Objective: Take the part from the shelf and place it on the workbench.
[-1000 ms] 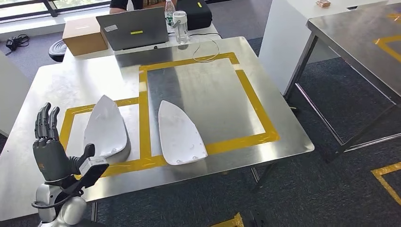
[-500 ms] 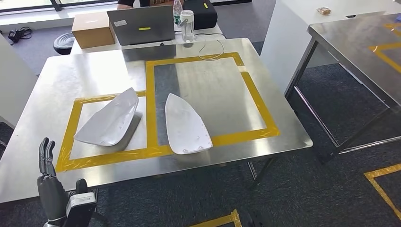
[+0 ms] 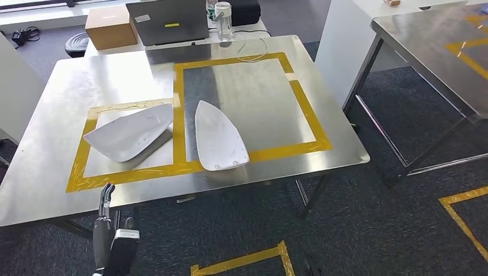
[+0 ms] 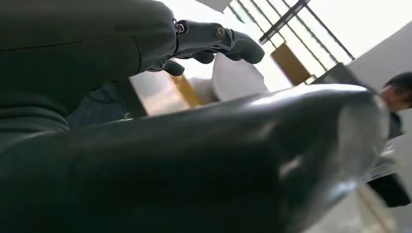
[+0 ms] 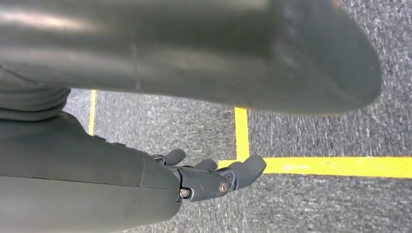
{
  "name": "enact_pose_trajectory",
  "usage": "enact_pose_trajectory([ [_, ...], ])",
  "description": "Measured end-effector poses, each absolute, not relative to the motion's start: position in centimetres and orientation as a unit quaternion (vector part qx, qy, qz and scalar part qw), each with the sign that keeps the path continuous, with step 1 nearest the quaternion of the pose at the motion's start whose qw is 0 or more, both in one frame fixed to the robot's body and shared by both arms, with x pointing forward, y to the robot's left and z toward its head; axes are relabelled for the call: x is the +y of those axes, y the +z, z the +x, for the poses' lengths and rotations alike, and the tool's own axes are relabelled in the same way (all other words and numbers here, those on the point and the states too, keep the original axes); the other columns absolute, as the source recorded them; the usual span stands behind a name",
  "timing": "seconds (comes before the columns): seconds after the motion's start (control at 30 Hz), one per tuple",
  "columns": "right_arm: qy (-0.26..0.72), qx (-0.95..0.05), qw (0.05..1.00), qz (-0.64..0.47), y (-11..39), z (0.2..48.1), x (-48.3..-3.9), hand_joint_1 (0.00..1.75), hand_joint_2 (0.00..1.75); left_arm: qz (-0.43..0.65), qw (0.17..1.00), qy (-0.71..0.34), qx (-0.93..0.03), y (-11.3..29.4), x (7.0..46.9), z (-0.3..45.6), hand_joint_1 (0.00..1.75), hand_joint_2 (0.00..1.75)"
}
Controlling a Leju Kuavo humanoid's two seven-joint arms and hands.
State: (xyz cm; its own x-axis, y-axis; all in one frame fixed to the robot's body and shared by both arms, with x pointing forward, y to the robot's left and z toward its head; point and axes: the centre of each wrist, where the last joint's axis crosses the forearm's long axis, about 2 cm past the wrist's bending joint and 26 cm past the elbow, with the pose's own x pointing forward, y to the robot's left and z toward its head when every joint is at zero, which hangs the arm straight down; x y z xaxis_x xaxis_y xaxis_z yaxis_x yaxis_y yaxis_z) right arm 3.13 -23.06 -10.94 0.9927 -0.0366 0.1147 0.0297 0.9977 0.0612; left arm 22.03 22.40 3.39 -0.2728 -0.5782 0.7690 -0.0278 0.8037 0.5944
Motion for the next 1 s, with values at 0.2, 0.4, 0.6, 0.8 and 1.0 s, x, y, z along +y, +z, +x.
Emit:
enact_pose_trajectory([
  [0.2,-0.009,-0.064,0.997,0.031,-10.9,3.5,-23.1,0.00,0.00,0.172,0.684,-0.265,-0.658,-3.2,23.2,20.2,0.00,0.00],
  [0.4,-0.006,-0.061,0.998,0.033,-10.9,3.3,-23.1,0.00,0.00,0.159,0.801,-0.271,-0.510,-7.2,24.7,16.2,0.00,0.00],
  [0.6,-0.007,-0.057,0.998,0.036,-10.9,3.1,-23.1,0.00,0.00,0.160,0.863,-0.245,-0.412,-9.0,26.0,12.8,0.00,0.00],
  [0.8,-0.006,-0.059,0.998,0.037,-10.9,3.5,-23.2,0.00,0.00,0.171,0.901,-0.237,-0.320,-9.6,26.8,11.0,0.00,0.00],
  [1.0,-0.005,-0.068,0.997,0.039,-10.9,3.7,-23.3,0.00,0.00,0.165,0.931,-0.236,-0.223,-10.0,27.5,10.0,0.00,0.00],
])
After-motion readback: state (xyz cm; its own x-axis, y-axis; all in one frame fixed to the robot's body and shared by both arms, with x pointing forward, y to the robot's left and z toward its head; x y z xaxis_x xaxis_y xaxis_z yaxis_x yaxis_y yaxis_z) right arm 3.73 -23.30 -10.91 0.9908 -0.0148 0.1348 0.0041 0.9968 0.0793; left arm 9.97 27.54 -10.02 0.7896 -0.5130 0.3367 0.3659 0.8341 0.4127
